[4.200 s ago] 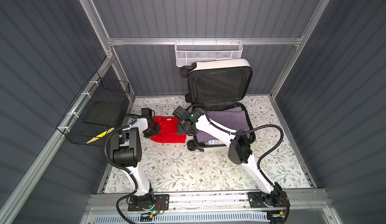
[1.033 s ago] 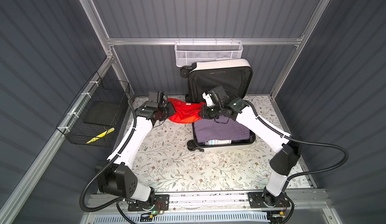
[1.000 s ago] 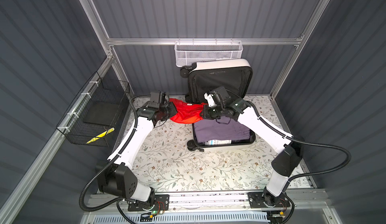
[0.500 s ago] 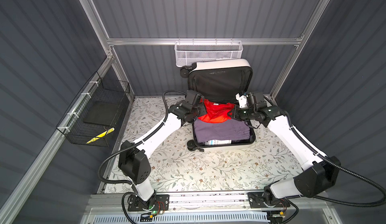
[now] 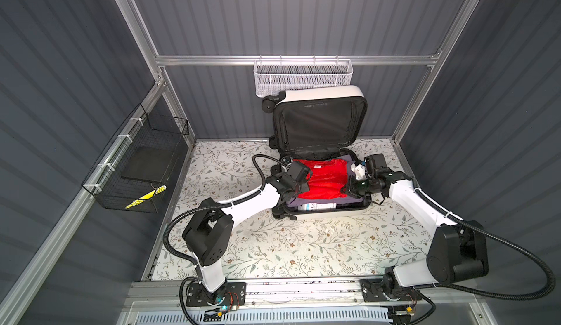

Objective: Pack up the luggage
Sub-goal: 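Lower the red T-shirt onto the trousers and open both grippers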

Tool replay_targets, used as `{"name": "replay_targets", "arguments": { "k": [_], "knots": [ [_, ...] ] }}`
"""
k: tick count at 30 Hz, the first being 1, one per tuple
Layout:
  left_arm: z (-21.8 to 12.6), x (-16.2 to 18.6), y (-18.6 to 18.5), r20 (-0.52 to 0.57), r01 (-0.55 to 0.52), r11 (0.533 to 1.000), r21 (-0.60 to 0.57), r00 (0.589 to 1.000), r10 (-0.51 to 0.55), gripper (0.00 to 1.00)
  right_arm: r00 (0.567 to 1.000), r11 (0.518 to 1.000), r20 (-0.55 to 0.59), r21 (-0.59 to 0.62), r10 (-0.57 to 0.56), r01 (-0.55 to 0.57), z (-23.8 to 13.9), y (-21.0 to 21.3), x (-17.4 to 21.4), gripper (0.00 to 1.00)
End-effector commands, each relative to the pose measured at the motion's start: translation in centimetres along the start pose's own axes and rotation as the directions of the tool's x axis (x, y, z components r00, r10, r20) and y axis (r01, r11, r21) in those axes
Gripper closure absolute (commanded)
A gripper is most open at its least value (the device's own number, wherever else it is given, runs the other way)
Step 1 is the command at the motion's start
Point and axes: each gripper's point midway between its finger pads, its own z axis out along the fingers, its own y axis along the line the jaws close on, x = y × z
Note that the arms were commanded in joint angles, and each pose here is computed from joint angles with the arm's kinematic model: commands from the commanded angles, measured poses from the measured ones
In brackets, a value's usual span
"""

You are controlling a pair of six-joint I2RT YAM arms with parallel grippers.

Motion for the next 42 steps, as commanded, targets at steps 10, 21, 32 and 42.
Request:
{"name": "replay_targets", "arguments": {
  "k": [10, 21, 32, 42],
  "knots": [
    [-0.9, -0.7, -0.1, 0.076, 0.027, 1.0, -0.007, 0.997, -0.027, 0.69, 0.998, 0.997, 0.016, 0.051, 0.055, -0.055, 0.4, -2.4, -0.4, 1.0],
    [-6.2, -5.3, -0.2, 0.121, -0.068, 0.998, 0.003, 0.99, 0.067, 0.0, 0.997, 0.994, 0.046, 0.091, 0.063, -0.067, -1.2, -2.5, -1.9, 0.54],
    [-8.3, -7.8, -9.4, 0.046, -0.188, 0.916, 0.355, 0.982, 0.184, 0.0, 0.984, 1.0, 0.177, -0.011, 0.008, -0.006, -6.3, 1.6, -4.2, 0.38],
    [-2.9, -3.2, -10.3, -0.056, -0.116, 0.892, 0.437, 0.986, 0.155, 0.0, 0.989, 0.972, 0.108, -0.22, 0.102, -0.077, -2.5, 3.8, -5.6, 0.37]
  ]
}}
